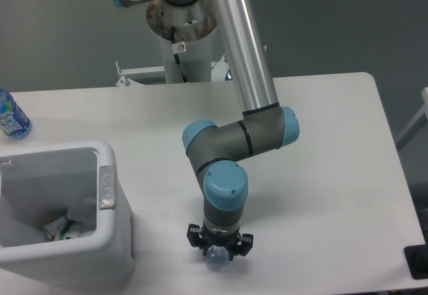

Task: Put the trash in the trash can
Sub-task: 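Lower the gripper around the bottle's cap end and close, then lift the bottle and carry it over the trash bin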

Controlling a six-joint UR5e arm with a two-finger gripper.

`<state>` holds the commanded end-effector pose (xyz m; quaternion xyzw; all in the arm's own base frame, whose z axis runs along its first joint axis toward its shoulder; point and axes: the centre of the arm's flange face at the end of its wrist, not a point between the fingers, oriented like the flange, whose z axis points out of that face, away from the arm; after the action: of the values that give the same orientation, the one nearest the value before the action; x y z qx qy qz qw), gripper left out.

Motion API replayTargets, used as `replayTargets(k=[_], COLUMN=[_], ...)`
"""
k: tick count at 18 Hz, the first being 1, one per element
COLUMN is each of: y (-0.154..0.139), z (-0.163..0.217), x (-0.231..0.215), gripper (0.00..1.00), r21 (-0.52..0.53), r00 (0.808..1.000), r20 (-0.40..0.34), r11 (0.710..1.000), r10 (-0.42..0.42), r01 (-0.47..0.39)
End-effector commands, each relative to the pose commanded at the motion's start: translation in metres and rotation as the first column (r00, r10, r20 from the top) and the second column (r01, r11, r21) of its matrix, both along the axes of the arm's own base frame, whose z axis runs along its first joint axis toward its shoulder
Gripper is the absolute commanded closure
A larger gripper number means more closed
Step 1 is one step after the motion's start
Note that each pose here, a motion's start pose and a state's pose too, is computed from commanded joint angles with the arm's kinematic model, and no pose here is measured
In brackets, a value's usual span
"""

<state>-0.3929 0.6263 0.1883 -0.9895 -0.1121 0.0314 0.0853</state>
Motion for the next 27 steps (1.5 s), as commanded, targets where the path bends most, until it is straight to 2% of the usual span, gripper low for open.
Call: replayTargets(k=[8,11,14,18,20,23,25,27], y=[0.0,-0.006,-0.011,-0.024,-0.026,-0.019,-0.015,-0.01], z=[0.028,0.063,0.113,0.178,0.211,0.264,0.291,0.307], x=[-0.002,-0.013,-0.026,-0.039,-0.05,-0.059,-0.059,-0.054], gripper=[0.39,0.39,0.39,0.39,0.39,0.39,0.39,0.38], r21=[0.035,0.081,0.203,0.364,0.44,0.521,0.576,0.61], r00=[1.0,0.998,0.999,0.999,0.99,0.975,0.976,0.98], r20=[-0.023,-0.052,-0.032,0.008,0.06,0.083,0.085,0.074], r11=[0.999,0.997,0.979,0.93,0.887,0.825,0.79,0.769], r10=[0.002,0.019,0.033,0.049,0.127,0.206,0.201,0.187], r01=[-0.001,-0.015,-0.026,-0.049,-0.14,-0.218,-0.213,-0.193])
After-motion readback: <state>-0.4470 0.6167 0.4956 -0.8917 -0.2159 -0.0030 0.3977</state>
